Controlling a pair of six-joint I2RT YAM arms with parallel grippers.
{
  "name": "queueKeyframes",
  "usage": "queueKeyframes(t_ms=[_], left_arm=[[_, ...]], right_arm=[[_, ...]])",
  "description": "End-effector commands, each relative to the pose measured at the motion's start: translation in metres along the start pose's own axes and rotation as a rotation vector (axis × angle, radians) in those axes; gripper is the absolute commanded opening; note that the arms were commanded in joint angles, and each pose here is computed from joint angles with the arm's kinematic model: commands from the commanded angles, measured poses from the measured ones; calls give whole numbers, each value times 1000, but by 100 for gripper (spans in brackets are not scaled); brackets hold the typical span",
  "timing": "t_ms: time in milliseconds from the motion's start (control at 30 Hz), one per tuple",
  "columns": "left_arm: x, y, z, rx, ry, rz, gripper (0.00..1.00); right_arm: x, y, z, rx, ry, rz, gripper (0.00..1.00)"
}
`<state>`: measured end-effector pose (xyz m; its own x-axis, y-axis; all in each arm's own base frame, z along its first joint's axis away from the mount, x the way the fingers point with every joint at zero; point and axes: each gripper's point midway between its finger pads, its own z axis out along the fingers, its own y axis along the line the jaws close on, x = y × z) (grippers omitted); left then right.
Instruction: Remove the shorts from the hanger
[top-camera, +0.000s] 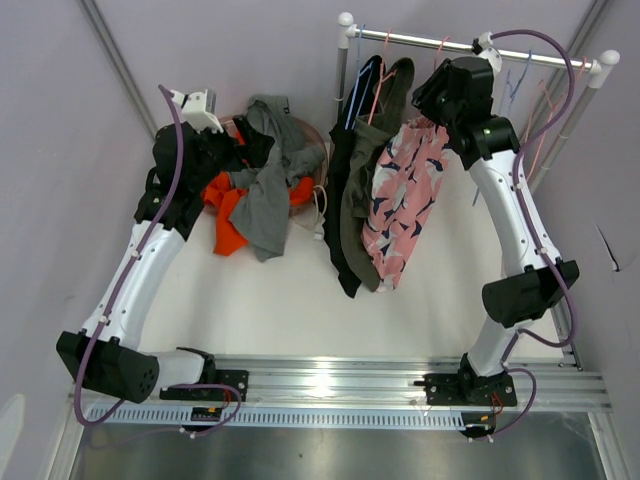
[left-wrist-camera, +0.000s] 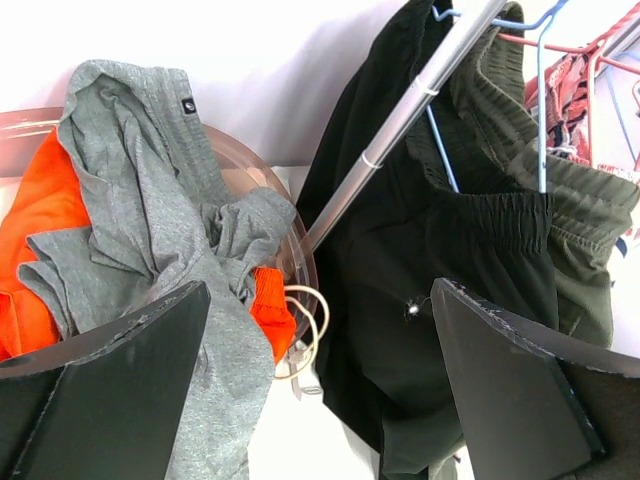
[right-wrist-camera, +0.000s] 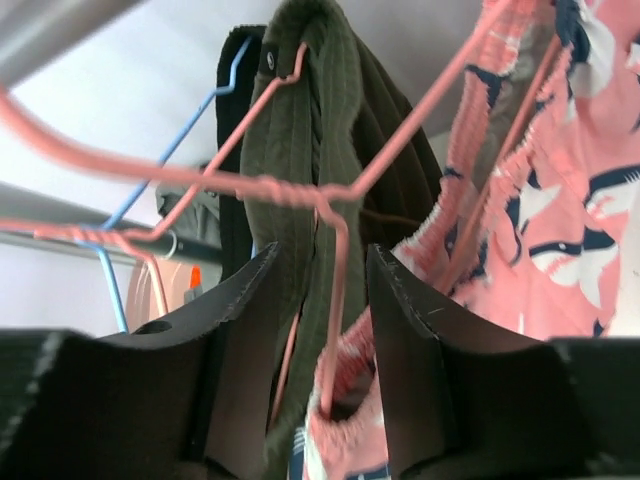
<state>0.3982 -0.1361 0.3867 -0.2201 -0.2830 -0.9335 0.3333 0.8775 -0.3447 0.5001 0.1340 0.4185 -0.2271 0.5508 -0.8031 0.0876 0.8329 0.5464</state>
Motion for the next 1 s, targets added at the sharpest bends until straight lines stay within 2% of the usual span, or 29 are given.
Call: queueKeyframes(t_ms=[0,67,133,167,200,267,333,467,533,700,800,967], left_arm=[[-16,-6,-6,34,-50,-3,99],[-14,-6,-4,36,-44,-3,99],[-12,-6,-4,39,-41,-3,99],[-11,-8,-3,52,-35,-4,99],[-12,-10,-3,66,-38,-2,99],[-13,-18,-4,118,-44,5,99],[-8,-45,-9,270,-18,5,99],[-18,-107,-40,590,-71,53,99],[-8,-140,-59,750,-45,87,99],[18,-203,-92,969,20,143,99],[31,-232,-99,1006,34,179,99],[76,-256,-80,895,108,230,99]], right_arm=[[-17,14,8,-32,-59,15,41],[-14,13,14,-27,-50,13,39],[-14,14,15,-31,-49,13,32],[-16,15,14,-33,-52,16,11],[-16,14,14,-29,-54,12,1],[-19,15,10,-31,-60,7,0],[-27,16,1,-34,-76,4,0],[-52,19,-28,-38,-133,-10,0],[-68,21,-50,-45,-172,-7,0],[-97,24,-92,-61,-244,12,0],[-103,28,-114,-89,-258,37,0],[-76,36,-132,-134,-213,51,0]])
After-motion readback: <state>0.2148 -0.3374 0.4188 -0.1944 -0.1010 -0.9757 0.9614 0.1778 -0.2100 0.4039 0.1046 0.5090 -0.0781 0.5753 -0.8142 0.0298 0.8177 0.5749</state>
